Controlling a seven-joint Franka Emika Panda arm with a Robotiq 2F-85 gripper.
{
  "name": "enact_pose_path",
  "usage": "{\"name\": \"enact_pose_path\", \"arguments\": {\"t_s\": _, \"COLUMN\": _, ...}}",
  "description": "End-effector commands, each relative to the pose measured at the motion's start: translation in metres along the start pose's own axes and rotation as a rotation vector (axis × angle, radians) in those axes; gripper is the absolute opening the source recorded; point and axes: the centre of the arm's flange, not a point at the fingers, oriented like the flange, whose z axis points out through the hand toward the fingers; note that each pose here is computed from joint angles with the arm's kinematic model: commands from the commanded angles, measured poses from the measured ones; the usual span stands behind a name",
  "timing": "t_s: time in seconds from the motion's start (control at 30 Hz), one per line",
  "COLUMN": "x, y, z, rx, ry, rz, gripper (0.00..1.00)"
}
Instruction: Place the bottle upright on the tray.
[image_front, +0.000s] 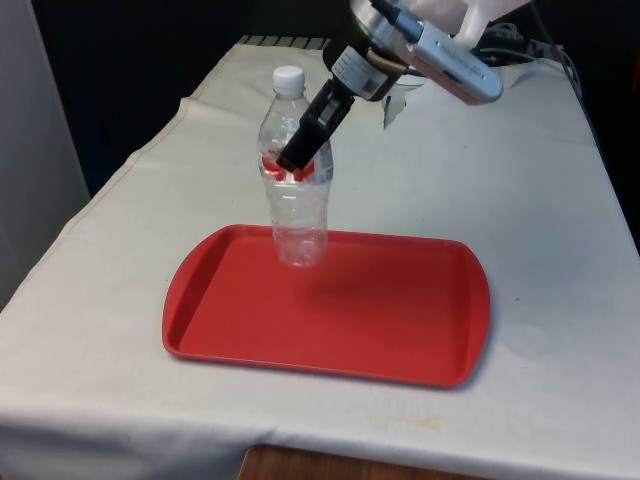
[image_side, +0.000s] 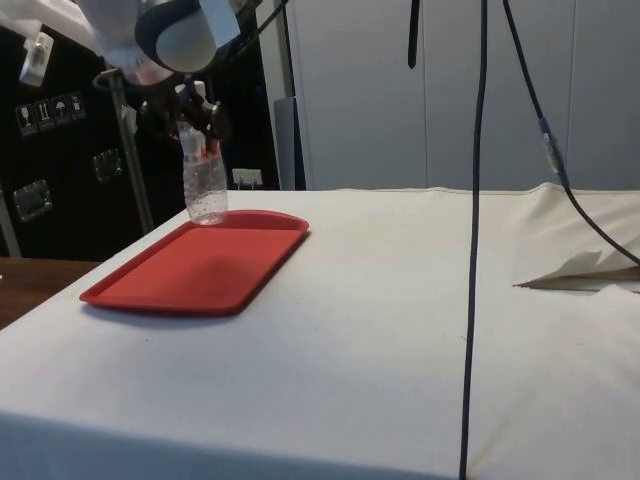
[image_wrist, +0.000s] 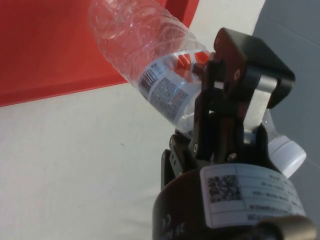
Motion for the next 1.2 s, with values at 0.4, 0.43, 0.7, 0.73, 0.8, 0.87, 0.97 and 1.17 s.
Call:
{"name": "enact_pose_path", "arguments": {"t_s": 0.4, "x": -0.012, "y": -0.002, "z": 0.014, "rx": -0.006, "ry": -0.042, "rz": -0.005, "gripper": 0.33}}
{"name": "enact_pose_path", "arguments": {"t_s": 0.43, "x": -0.012, "y": -0.003, "z": 0.015, "rx": -0.008, "ry": -0.038, "rz": -0.007, "gripper": 0.33}}
{"name": "enact_pose_path", "arguments": {"t_s": 0.7, "x": -0.018, "y": -0.009, "z": 0.023, "rx": -0.021, "ry": -0.02, "rz": -0.021, "gripper": 0.33}}
{"name": "enact_pose_path", "arguments": {"t_s": 0.73, "x": -0.019, "y": -0.01, "z": 0.023, "rx": -0.021, "ry": -0.021, "rz": -0.02, "gripper": 0.33}}
{"name": "enact_pose_path", "arguments": {"t_s": 0.8, "x": -0.022, "y": -0.011, "z": 0.027, "rx": -0.02, "ry": -0.023, "rz": -0.02, "gripper": 0.33}}
{"name": "enact_pose_path", "arguments": {"t_s": 0.87, "x": -0.024, "y": -0.011, "z": 0.029, "rx": -0.021, "ry": -0.027, "rz": -0.02, "gripper": 0.33}}
{"name": "enact_pose_path", "arguments": {"t_s": 0.97, "x": -0.025, "y": -0.01, "z": 0.03, "rx": -0.022, "ry": -0.013, "rz": -0.021, "gripper": 0.33}}
{"name": "enact_pose_path", "arguments": {"t_s": 1.17, "x": -0.031, "y": -0.01, "z": 0.037, "rx": -0.027, "ry": -0.036, "rz": -0.023, "gripper": 0.33}}
